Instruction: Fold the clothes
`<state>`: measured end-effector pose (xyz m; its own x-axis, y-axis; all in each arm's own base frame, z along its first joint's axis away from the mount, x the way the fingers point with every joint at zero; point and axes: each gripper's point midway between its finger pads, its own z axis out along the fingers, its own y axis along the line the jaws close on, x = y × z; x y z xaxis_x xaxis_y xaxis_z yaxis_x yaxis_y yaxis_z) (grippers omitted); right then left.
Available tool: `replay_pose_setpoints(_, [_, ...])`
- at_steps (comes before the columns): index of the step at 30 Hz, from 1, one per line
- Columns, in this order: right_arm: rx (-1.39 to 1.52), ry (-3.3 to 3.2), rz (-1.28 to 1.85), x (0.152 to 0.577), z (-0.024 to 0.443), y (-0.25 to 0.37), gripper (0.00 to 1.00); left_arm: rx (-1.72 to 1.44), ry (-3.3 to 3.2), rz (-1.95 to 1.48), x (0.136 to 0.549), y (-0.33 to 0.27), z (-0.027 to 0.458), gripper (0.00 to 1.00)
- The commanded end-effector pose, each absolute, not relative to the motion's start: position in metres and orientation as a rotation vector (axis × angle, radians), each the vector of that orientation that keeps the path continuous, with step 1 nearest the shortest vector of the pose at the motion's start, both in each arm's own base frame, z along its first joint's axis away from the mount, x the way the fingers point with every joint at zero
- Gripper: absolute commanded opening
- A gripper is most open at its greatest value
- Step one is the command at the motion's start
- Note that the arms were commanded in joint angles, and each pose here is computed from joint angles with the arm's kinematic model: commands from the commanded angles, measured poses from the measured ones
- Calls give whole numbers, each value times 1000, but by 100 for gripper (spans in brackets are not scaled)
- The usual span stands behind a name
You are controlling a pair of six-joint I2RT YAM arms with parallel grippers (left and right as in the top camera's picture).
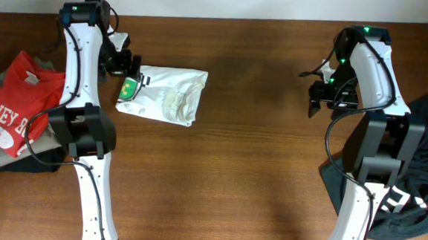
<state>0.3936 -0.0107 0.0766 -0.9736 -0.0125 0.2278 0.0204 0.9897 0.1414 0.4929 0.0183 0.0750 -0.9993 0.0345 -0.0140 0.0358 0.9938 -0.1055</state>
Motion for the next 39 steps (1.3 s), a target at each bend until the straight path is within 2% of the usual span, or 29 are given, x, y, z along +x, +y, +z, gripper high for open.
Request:
replay_pose_setpoints(1, [161,-2948,-379,401,93,21,65,19,2974,-110,496,9,146,99])
replay_pose_setpoints(3, [175,-2942,-340,399,93,20,66,68,2903,-106,483,-13,192,99])
replay_pose_setpoints(4, [172,-2929,-319,395,93,17,66,116,2910,-73,463,-25,209,99])
replay_pose_setpoints(6, [171,-2923,-319,394,93,17,66,120,3001,-69,429,-34,205,99])
replay_pose_setpoints(8, [170,-2922,-320,394,93,17,66,-35,3230,-48,362,-29,171,99])
replay_pose_setpoints(9, [170,-2922,-320,394,93,17,67,-137,3303,-32,345,-28,153,99])
replay_pose_setpoints(11, [172,-2922,-320,394,93,18,66,-524,3229,-110,360,-39,110,99])
replay_pose_setpoints(13, [172,-2918,-320,393,93,18,67,-647,3099,-421,390,-71,86,99])
replay_pose_setpoints(15, [172,-2918,-320,393,93,18,67,-858,2950,-506,413,-81,58,99])
replay_pose_setpoints(19, [173,-2922,-320,394,93,18,67,-1082,2877,-370,401,-98,20,99])
replay_pose_setpoints(23, [173,-2922,-320,394,93,18,67,-1094,2803,-327,400,-123,0,99])
replay_pose_setpoints(24, [173,-2922,-320,394,93,18,67,-1075,2783,-339,402,-125,-5,95])
replay_pose_setpoints(25, [172,-2921,-320,394,93,18,67,-1075,2782,-340,400,-124,-10,75])
replay_pose_setpoints(26, [172,-2921,-320,394,93,18,67,-1077,2790,-332,398,-124,-10,47])
replay_pose_setpoints(28, [172,-2921,-320,394,93,18,67,-1095,2820,-289,389,-120,-13,13])
replay_pose_setpoints(30, [172,-2921,-320,394,93,18,67,-1108,2850,-237,379,-115,-15,1])
replay_pose_setpoints(33, [172,-2921,-320,393,93,18,67,-1091,2953,-141,356,-99,-17,1])
replay_pose_setpoints(35, [172,-2921,-320,393,93,18,67,-946,2998,-100,357,-78,-17,0])
replay_pose_setpoints(36, [172,-2921,-320,394,93,18,67,-800,3016,-23,362,-50,-17,1])
replay_pose_setpoints(38, [172,-2920,-320,393,93,18,67,-899,3034,179,345,14,-15,0])
replay_pose_setpoints(39, [172,-2920,-320,393,93,18,67,-953,3038,175,340,28,-15,1])
